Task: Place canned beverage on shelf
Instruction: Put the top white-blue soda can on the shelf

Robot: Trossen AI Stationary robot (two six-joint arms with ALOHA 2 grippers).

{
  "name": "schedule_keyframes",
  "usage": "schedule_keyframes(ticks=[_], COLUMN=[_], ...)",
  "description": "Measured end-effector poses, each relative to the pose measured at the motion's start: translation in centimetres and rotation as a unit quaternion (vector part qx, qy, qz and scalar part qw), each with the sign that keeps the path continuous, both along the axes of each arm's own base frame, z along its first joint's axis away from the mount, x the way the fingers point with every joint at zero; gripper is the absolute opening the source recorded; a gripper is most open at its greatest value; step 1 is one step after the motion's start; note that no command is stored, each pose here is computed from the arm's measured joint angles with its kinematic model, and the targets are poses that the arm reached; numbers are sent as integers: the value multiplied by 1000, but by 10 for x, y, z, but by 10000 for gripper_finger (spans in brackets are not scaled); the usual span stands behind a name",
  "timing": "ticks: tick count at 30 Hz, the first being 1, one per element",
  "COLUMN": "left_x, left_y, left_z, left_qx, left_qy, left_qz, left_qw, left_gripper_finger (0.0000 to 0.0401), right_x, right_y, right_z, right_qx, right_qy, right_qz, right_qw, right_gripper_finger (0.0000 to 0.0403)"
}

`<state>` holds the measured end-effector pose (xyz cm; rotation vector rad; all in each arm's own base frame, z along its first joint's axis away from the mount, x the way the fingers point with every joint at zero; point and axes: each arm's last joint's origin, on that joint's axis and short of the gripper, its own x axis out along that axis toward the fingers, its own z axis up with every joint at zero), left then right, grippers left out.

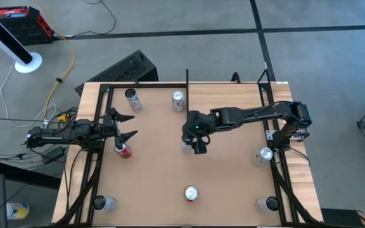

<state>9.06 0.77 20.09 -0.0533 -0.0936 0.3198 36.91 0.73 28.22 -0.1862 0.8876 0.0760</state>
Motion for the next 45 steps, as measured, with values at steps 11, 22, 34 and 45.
schedule_keyframes(ticks=[11,22,34,45], left_x=[0,0,0,0], left_y=[-1,-1,-1,-1], left_z=[0,0,0,0], left_qx=[1,4,7,7], left_qy=[1,3,0,1], left_qz=[-13,-13,-12,-12], left_qw=[1000,1000,1000,1000], left_gripper_finger=[343,343,343,343], right_x=[-1,1,-1,0], right_y=[-2,-2,-2,2], right_z=[-1,-7,-8,-5], right_qx=[-2,6,12,1], right_qy=[8,17,30,16], right_qz=[1,-8,-17,1], right_qw=[1000,1000,999,1000], right_gripper_finger=[335,336,304,288])
